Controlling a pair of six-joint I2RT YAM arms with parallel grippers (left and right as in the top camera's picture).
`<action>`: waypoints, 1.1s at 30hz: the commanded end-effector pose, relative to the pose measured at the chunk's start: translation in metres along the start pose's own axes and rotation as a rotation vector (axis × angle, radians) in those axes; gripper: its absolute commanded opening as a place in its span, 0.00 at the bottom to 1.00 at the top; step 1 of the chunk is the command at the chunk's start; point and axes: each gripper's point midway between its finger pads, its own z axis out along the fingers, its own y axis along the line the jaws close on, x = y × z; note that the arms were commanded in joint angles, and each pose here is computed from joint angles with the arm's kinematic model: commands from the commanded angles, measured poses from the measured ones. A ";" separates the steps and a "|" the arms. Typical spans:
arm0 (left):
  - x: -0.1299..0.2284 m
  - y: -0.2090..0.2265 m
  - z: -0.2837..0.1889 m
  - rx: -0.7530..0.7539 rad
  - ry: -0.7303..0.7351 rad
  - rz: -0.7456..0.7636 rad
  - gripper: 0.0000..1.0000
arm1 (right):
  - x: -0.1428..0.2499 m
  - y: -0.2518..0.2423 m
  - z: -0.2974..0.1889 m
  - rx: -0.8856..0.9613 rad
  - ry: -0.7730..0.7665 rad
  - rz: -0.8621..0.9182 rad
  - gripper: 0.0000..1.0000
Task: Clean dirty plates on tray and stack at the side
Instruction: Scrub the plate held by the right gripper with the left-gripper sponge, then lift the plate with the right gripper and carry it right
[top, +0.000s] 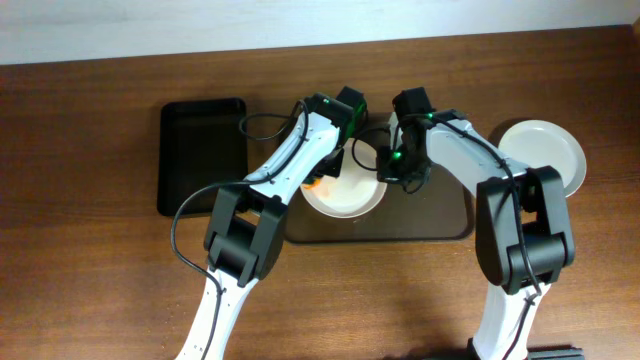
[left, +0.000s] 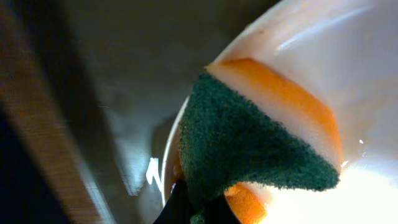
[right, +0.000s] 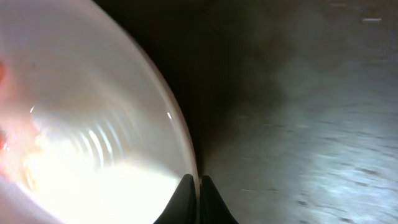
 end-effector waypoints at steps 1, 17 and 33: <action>-0.010 0.070 -0.002 -0.345 -0.057 -0.019 0.00 | 0.001 -0.020 0.003 0.076 0.006 0.012 0.04; -0.029 0.031 -0.101 0.445 -0.069 -0.075 0.00 | -0.020 -0.027 -0.278 0.839 -0.469 -0.055 0.04; -0.026 0.023 -0.102 0.446 -0.068 -0.058 0.00 | -0.013 0.031 -0.320 1.125 -0.628 -0.301 0.04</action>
